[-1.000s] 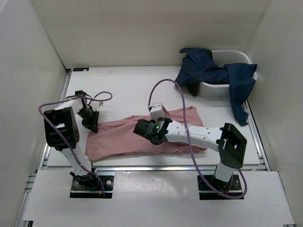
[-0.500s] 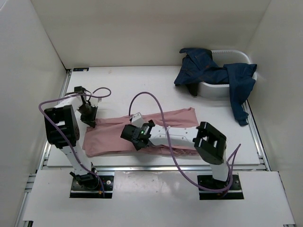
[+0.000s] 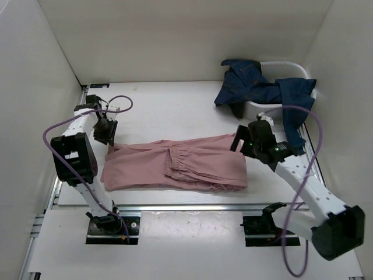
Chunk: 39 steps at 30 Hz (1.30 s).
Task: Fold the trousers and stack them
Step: Fold the trousers
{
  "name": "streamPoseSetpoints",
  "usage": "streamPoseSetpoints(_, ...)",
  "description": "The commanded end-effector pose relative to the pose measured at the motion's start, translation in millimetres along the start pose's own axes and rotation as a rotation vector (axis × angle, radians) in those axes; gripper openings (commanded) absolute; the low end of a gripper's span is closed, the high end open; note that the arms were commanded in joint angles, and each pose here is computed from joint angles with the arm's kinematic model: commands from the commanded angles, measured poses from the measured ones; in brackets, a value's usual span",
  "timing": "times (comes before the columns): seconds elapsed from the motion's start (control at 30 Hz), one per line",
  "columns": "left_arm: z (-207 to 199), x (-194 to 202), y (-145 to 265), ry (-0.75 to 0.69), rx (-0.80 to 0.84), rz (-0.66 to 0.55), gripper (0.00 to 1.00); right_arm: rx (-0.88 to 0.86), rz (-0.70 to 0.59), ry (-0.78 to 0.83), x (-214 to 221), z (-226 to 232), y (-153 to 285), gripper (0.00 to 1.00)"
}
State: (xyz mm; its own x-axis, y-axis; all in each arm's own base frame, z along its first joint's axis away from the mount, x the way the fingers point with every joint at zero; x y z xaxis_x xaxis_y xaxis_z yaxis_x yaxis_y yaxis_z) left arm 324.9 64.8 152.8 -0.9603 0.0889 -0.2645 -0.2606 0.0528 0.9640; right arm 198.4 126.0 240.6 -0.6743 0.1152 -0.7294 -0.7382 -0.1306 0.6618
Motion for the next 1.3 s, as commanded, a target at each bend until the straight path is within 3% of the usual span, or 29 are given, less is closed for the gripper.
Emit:
streamPoseSetpoints(0.0, -0.8, -5.4, 23.7, 0.015, -0.024, -0.048, 0.47, -0.179, 0.220, -0.034, 38.5, -32.1, -33.1, 0.99)
streamPoseSetpoints(0.23, -4.1, 12.3, 17.9, 0.005, -0.001, 0.039, 0.52, -0.399, 0.288, -0.107, 59.2, -56.4, -62.2, 0.99)
streamPoseSetpoints(0.37, -7.3, 35.7, -1.5, 0.012, 0.012, 0.132, 0.52, -0.342, 0.370, -0.135, 84.0, -66.3, -75.9, 0.99)
streamPoseSetpoints(0.57, -5.7, 39.3, -11.8, 0.019, -0.014, 0.120, 0.58, -0.312, 0.464, -0.195, 112.9, -75.6, -95.0, 0.99)
streamPoseSetpoints(0.67, -6.1, 39.3, -11.8, 0.028, -0.014, 0.120, 0.59, -0.359, 0.496, -0.220, 116.9, -74.4, -100.6, 0.76)
streamPoseSetpoints(0.7, -6.1, 39.3, -11.8, 0.028, -0.014, 0.120, 0.59, -0.377, 0.498, -0.223, 114.4, -72.8, -101.4, 0.50)
streamPoseSetpoints(0.77, -6.3, 35.6, -7.3, 0.027, -0.011, 0.097, 0.59, -0.384, 0.488, -0.271, 107.5, -82.7, -100.2, 0.20)
streamPoseSetpoints(0.8, -7.3, 33.7, -0.6, 0.018, 0.001, 0.091, 0.61, -0.390, 0.505, -0.300, 105.0, -86.3, -93.7, 0.00)
streamPoseSetpoints(0.87, -12.2, 24.5, 10.1, 0.018, 0.063, 0.051, 0.63, -0.358, 0.423, -0.308, 75.4, -103.9, -83.5, 0.00)
streamPoseSetpoints(0.9, -13.8, 21.6, 13.6, 0.019, 0.083, 0.042, 0.64, -0.298, 0.452, -0.356, 69.8, -116.4, -70.8, 0.00)
streamPoseSetpoints(1.07, -24.6, 14.2, 21.6, -0.002, 0.139, 0.028, 0.67, -0.024, 0.324, -0.195, -13.7, -123.5, -8.6, 0.00)
streamPoseSetpoints(1.13, -33.2, 15.8, 15.2, -0.022, 0.162, 0.051, 0.67, 0.151, 0.287, -0.093, -55.7, -118.3, 28.6, 0.00)
streamPoseSetpoints(1.17, -39.7, 19.1, 11.9, -0.035, 0.179, 0.067, 0.67, 0.176, 0.290, -0.042, -66.4, -106.5, 38.5, 0.00)
streamPoseSetpoints(1.2, -52.1, 21.7, 4.2, -0.066, 0.204, 0.099, 0.67, 0.214, 0.385, -0.003, -67.7, -100.8, 44.8, 0.00)
streamPoseSetpoints(1.27, -65.6, 19.9, -4.3, -0.095, 0.226, 0.120, 0.67, 0.268, 0.336, 0.112, -91.1, -69.3, 58.5, 0.00)
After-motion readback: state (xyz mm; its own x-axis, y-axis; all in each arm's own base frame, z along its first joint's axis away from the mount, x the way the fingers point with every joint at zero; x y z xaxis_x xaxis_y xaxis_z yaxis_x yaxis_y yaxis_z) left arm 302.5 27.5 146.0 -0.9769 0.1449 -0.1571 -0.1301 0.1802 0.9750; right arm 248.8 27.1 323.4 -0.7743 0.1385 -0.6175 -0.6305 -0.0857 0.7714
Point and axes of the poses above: each gripper's point midway between its finger pads, its own y axis back along the fingers, its own z axis along the line the jaws close on, x = y × z, the point moved 9 cm from there along y, back along the fingers, and after that the axes turned 8 degrees about y, right-handed, at the moved point
